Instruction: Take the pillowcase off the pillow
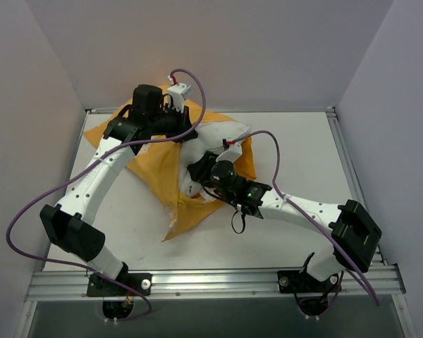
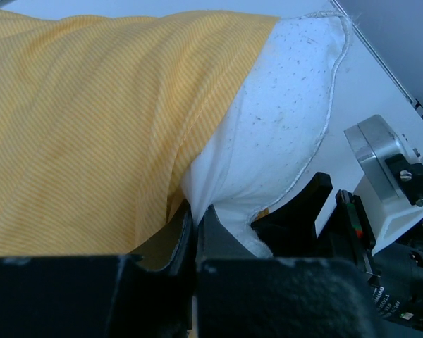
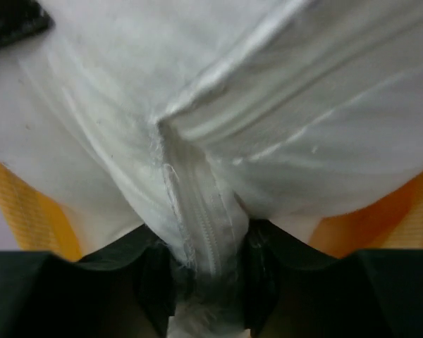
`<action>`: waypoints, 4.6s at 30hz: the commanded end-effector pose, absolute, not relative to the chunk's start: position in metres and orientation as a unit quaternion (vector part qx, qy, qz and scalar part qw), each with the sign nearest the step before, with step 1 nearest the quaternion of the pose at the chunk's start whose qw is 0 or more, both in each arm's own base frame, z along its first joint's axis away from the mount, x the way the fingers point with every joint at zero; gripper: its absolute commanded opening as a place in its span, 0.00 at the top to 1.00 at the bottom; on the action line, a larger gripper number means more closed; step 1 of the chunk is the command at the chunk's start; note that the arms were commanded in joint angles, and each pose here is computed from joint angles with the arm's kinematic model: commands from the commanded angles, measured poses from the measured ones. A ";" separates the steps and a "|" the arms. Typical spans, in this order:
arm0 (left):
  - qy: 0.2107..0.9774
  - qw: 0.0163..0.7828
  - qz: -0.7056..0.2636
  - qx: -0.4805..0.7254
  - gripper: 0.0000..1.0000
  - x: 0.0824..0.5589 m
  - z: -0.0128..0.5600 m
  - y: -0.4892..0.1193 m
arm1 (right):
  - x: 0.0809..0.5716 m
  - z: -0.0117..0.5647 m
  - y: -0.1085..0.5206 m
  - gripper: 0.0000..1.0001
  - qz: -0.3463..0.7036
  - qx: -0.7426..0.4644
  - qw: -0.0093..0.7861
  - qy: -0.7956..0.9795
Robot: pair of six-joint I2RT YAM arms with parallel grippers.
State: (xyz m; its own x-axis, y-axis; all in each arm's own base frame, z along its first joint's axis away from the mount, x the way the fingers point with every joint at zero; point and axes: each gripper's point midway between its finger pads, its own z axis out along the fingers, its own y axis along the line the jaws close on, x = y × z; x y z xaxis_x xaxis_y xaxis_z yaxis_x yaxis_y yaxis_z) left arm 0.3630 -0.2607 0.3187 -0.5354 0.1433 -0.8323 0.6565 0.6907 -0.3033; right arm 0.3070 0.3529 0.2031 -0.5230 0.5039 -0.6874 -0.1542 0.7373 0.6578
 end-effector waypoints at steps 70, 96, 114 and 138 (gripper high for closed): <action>0.769 0.318 -0.138 0.538 0.62 0.234 0.202 -0.197 | 0.357 0.399 0.331 1.00 0.569 0.148 0.520 0.619; 0.723 0.370 -0.009 0.583 0.98 0.255 0.256 -0.178 | 0.376 0.460 0.332 1.00 0.598 0.157 0.533 0.578; 0.792 0.386 -0.033 0.472 0.98 0.313 0.212 -0.126 | 0.286 0.301 0.279 1.00 0.504 0.108 0.426 0.743; 0.934 0.331 -0.046 0.127 0.06 0.340 0.189 -0.004 | 0.262 0.096 0.123 1.00 0.295 0.107 0.300 0.901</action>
State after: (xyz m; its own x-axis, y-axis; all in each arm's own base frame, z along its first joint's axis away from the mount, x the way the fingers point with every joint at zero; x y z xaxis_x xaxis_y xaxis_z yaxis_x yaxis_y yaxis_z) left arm 0.3153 -0.0490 0.1947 -0.7156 0.3320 -0.6146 0.4945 0.8622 -0.1100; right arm 0.2702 0.1461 0.1105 -0.7590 0.4507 -0.4699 0.0386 0.7516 0.6585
